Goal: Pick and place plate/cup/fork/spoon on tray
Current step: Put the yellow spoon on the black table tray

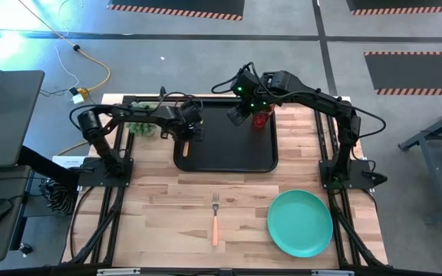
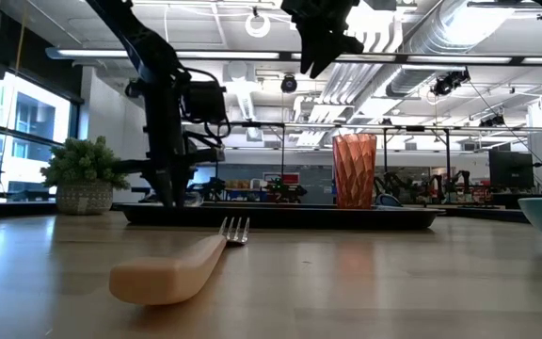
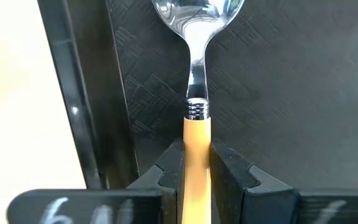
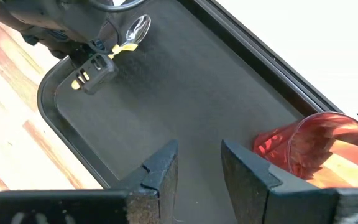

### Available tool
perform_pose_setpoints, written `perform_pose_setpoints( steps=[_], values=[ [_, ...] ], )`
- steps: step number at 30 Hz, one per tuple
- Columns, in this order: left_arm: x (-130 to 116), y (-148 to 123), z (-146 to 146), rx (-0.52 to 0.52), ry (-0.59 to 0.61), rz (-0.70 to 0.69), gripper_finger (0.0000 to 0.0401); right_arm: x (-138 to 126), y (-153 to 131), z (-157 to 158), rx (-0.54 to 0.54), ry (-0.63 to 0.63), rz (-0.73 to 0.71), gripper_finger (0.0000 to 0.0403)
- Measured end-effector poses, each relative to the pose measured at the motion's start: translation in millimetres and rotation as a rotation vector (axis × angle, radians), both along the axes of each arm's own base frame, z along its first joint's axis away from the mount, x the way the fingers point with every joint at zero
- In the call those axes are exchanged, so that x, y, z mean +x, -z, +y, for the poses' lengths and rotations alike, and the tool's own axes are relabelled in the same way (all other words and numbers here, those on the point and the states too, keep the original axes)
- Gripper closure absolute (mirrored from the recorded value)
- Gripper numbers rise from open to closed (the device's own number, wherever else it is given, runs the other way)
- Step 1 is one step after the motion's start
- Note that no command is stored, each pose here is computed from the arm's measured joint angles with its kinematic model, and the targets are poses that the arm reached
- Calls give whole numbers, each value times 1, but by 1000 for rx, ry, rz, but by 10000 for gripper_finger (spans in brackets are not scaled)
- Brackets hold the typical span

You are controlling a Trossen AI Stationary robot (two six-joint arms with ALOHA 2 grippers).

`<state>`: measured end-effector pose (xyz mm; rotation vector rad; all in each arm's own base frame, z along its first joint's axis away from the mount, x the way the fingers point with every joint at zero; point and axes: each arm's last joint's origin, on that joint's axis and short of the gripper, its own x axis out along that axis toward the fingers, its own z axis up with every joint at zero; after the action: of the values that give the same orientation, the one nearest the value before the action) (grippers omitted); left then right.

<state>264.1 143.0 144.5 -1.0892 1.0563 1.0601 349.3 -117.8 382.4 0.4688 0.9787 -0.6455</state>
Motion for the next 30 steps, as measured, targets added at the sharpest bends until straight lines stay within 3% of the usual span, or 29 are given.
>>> perform_pose_setpoints(
  steps=[8,30],
  values=[
    [1,2,0,-6,-6,4,354,0,0,0,0,0,0,288],
    [1,2,0,-26,18,-11,276,0,0,0,-5,-10,4,288]
  ],
)
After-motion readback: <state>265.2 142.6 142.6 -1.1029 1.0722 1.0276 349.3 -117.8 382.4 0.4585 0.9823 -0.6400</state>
